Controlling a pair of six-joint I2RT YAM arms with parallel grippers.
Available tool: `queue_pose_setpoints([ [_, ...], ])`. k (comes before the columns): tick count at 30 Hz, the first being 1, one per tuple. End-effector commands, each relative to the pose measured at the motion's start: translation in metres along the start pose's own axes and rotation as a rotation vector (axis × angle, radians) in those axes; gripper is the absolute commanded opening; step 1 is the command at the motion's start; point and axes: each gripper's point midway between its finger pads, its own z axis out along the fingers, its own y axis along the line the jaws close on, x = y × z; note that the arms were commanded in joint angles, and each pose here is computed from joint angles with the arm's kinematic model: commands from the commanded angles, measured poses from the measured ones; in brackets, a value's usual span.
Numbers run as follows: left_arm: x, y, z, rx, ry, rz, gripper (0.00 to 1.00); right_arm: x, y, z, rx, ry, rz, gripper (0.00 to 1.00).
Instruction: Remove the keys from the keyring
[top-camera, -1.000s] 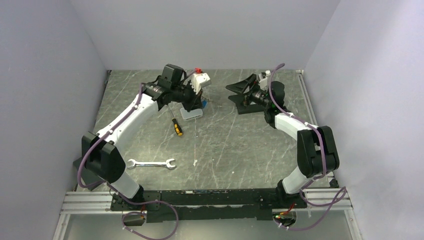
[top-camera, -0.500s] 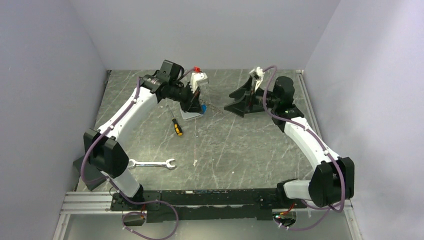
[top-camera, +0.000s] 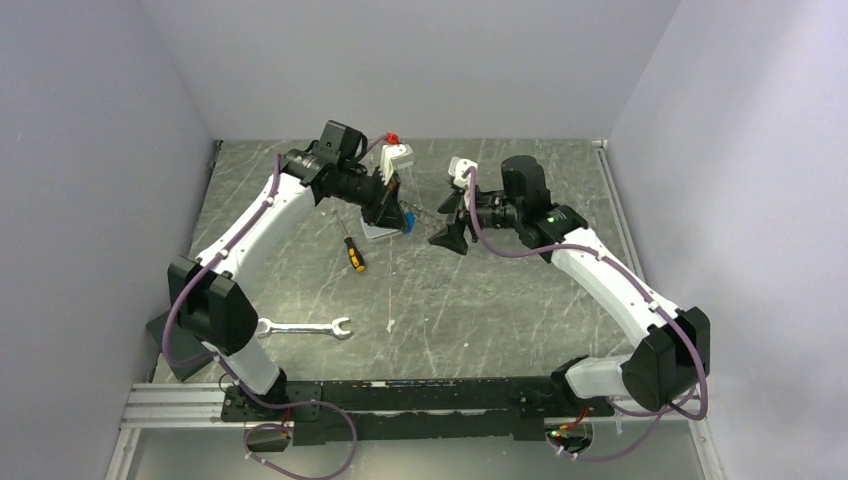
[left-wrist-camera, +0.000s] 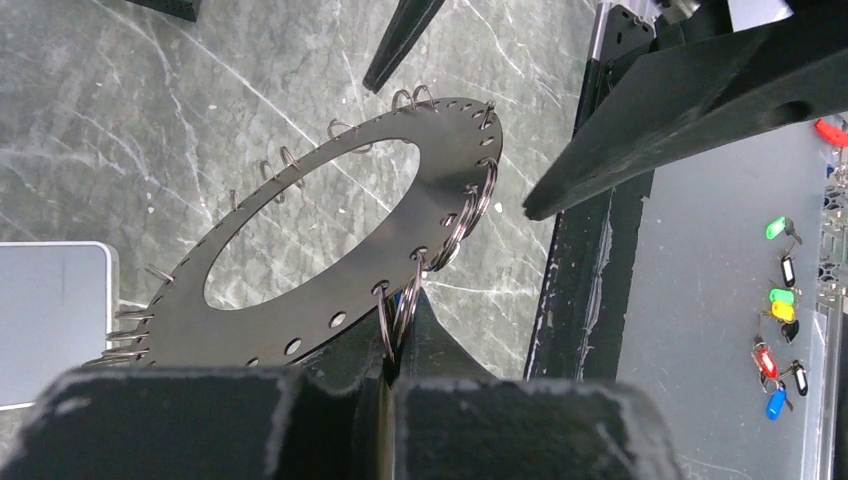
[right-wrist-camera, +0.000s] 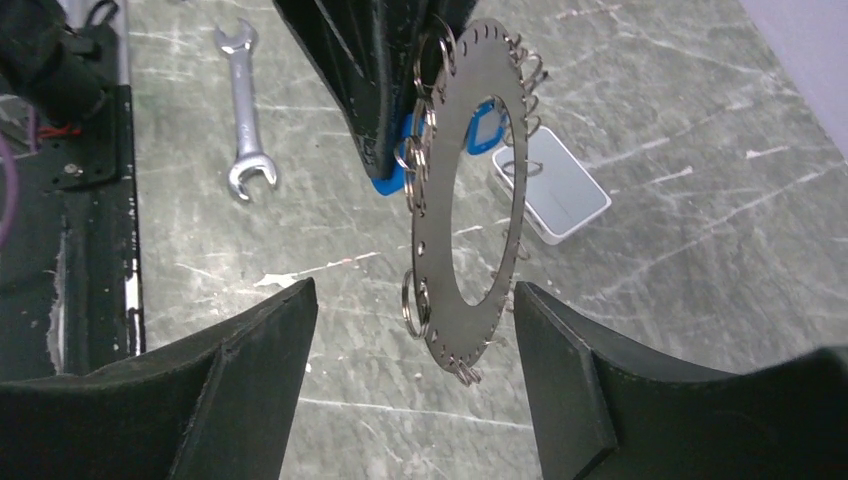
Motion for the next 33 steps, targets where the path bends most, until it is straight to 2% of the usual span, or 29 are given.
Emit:
queue_pose_setpoints([
  [1, -0.013, -0.008, 0.0, 0.054, -0.05, 0.005, 0.0, -0.007, -0.016, 0.004, 0.092, 0.028, -0.093, 0.72],
  [8, -0.012, -0.01, 0.002, 0.073, -0.046, -0.016, 0.0, -0.01, -0.024, 0.01, 0.148, 0.042, -0.12, 0.5],
  [18, -0.011, -0.007, 0.003, 0.07, -0.042, -0.02, 0.0, -0.015, -0.022, 0.011, 0.142, 0.041, -0.129, 0.24],
  [20, -0.011, -0.007, 0.004, 0.071, -0.039, -0.024, 0.0, -0.014, -0.022, 0.012, 0.141, 0.043, -0.13, 0.15],
  [22, -0.012, -0.005, 0.004, 0.071, -0.038, -0.028, 0.0, -0.014, -0.022, 0.012, 0.142, 0.044, -0.126, 0.0],
  [33, -0.01, 0.003, 0.004, 0.003, -0.058, -0.06, 0.0, -0.012, -0.044, 0.013, 0.305, 0.006, 0.07, 0.0],
])
